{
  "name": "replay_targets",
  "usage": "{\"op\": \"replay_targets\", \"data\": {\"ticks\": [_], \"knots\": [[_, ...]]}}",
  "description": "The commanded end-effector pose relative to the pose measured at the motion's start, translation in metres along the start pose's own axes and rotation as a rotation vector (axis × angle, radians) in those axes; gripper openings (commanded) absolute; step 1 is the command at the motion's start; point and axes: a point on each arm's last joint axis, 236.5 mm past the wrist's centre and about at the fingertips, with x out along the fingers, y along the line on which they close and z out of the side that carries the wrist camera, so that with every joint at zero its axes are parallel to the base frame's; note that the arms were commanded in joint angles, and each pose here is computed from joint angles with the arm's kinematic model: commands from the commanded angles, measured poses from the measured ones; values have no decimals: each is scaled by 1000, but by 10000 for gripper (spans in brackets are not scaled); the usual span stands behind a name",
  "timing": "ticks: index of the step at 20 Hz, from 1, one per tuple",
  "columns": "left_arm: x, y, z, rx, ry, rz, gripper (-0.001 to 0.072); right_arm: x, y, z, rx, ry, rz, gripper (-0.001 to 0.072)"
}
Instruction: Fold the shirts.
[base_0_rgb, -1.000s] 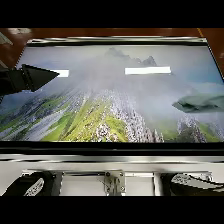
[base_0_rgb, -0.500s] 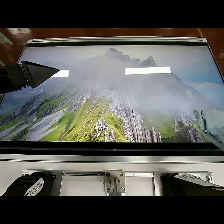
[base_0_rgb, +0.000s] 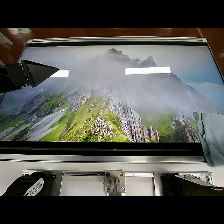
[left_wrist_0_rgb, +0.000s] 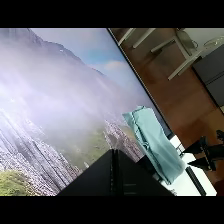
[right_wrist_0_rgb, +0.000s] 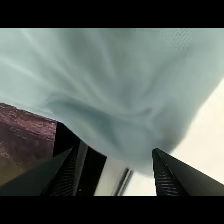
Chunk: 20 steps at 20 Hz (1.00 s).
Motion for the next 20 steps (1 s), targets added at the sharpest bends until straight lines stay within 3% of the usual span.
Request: {"op": "replay_targets", "data": {"ticks": [1, 4, 7, 10, 13, 14, 15, 16, 20], "knots": [[4, 12, -2, 10, 14, 27, 39, -19, 9, -5, -19, 8, 19, 593], [13, 53, -4, 28, 34, 141, 37, -79, 64, 31, -109, -216, 138, 593], [33, 110, -16, 79, 100, 308, 35, -167, 182, 69, -319, -562, 347, 593], [32, 196, -70, 89, 374, 669, 35, -171, 304, 8, -667, -551, 450, 593], [31, 232, -108, 165, 647, 850, 38, -93, 355, -90, -1009, -309, 277, 594], [40, 235, -116, 157, 693, 845, 74, -70, 362, -111, -1042, -251, 216, 595], [48, 238, -123, 137, 730, 836, 311, -52, 369, -131, -1068, -196, 188, 595], [52, 244, -132, 108, 771, 836, 687, -37, 375, -153, -1117, -137, 180, 595], [53, 259, -156, 75, 871, 845, 708, -14, 395, -216, -1267, -43, 191, 594]]}}
